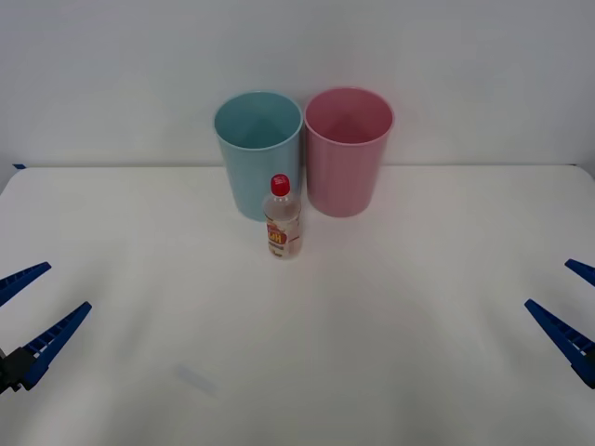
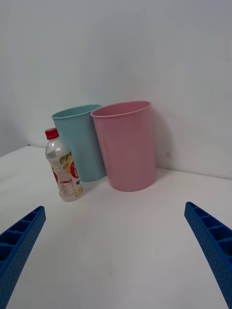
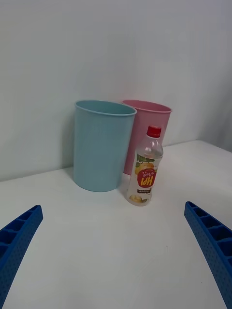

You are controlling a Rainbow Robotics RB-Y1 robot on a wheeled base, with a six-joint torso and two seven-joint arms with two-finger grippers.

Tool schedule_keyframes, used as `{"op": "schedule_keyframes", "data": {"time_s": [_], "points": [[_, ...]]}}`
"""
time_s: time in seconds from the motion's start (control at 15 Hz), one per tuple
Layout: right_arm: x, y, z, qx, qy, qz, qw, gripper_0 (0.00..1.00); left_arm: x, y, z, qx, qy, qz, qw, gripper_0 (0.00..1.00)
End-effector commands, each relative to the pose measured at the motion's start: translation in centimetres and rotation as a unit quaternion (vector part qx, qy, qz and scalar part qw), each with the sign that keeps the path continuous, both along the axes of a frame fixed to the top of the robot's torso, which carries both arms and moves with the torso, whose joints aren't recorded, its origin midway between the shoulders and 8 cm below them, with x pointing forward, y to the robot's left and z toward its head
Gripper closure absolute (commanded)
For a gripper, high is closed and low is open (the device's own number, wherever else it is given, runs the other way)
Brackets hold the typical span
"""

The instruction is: Grasp the object on the table and drop it into the matching bin: aluminum can to the light blue bin, PET bottle to the pink bin.

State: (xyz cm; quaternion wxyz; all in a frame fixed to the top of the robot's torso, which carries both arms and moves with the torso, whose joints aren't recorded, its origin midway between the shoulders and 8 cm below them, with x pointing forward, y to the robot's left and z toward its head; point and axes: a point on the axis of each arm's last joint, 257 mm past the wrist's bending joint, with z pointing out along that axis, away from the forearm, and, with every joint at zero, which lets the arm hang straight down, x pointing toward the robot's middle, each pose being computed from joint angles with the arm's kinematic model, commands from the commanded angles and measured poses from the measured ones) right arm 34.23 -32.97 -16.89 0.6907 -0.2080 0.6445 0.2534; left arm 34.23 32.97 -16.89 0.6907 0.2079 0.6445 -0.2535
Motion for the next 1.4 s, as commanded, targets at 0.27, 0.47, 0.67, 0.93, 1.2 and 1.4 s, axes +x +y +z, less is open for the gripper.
{"op": "schedule_keyframes", "data": {"time_s": [0.27, 0.47, 0.67, 0.93, 1.2, 1.4], "points": [[-0.2, -0.5, -0.4, -0.005, 0.014, 0.003, 0.9999, 0.00, 0.0, 0.0, 0.0, 0.000, 0.000, 0.000, 1.0000, 0.00], [0.2, -0.3, -0.1, -0.013, 0.015, 0.012, 0.9997, 0.00, 0.0, 0.0, 0.0, 0.000, 0.000, 0.000, 1.0000, 0.00], [1.2, 0.4, 0.2, -0.024, 0.007, 0.020, 0.9995, 0.00, 0.0, 0.0, 0.0, 0.000, 0.000, 0.000, 1.0000, 0.00], [3.0, 2.5, 0.8, -0.041, -0.005, 0.045, 0.9981, 0.00, 0.0, 0.0, 0.0, 0.000, 0.000, 0.000, 1.0000, 0.00], [4.7, 4.8, 1.2, -0.057, -0.002, 0.079, 0.9953, 0.00, 0.0, 0.0, 0.0, 0.000, 0.000, 0.000, 1.0000, 0.00], [5.3, 5.3, 1.2, -0.072, 0.013, 0.093, 0.9930, 0.00, 0.0, 0.0, 0.0, 0.000, 0.000, 0.000, 1.0000, 0.00]]}}
